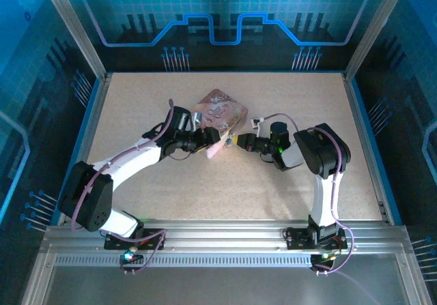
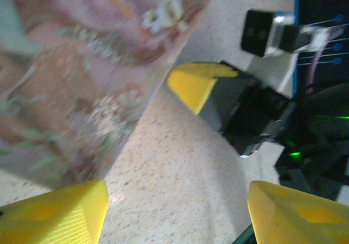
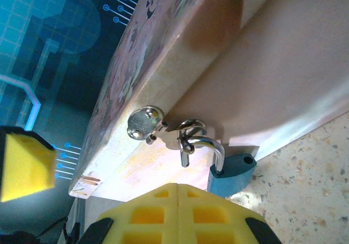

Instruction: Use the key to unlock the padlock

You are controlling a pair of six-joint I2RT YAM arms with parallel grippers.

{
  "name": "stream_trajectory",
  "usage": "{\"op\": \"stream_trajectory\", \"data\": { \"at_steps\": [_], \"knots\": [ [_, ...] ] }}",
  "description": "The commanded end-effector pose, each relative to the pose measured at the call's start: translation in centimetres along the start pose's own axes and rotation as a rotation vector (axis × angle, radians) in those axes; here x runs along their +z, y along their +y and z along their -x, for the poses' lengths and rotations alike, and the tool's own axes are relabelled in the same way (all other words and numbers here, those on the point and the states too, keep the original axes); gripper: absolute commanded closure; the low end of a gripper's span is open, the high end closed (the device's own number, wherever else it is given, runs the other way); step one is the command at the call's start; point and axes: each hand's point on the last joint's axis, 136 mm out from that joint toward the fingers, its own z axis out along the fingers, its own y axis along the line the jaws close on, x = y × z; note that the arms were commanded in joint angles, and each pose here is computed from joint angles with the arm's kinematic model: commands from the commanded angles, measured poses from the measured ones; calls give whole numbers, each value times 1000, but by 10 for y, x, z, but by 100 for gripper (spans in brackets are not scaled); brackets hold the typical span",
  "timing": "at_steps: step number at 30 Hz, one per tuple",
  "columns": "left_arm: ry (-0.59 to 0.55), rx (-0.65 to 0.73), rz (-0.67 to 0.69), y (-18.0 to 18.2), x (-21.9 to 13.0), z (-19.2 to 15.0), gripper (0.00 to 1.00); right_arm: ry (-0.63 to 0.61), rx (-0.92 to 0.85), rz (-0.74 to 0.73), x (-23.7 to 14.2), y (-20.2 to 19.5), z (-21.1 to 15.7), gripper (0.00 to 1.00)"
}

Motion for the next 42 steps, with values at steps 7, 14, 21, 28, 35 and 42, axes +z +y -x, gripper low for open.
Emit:
{"op": "stream_trajectory", "data": {
  "at_steps": [7, 14, 21, 28, 35, 42],
  "knots": [
    [-45, 58, -52, -28, 18, 40, 30, -24, -86, 4, -10, -1, 10, 75],
    [-26, 49, -59, -27, 36, 48, 30, -14, -177, 36, -10, -6, 21, 51],
    [-11, 12, -28, -9, 50, 49, 30, 8, -213, 69, 3, -7, 24, 44],
    [-3, 4, -9, -2, 53, 47, 30, 37, -202, 79, 14, -8, 20, 44],
    [1, 3, -7, 0, 53, 46, 30, 85, -178, 91, 22, -9, 7, 45],
    [1, 2, -6, 0, 53, 46, 30, 91, -201, 135, 33, 2, 12, 50]
  ]
}}
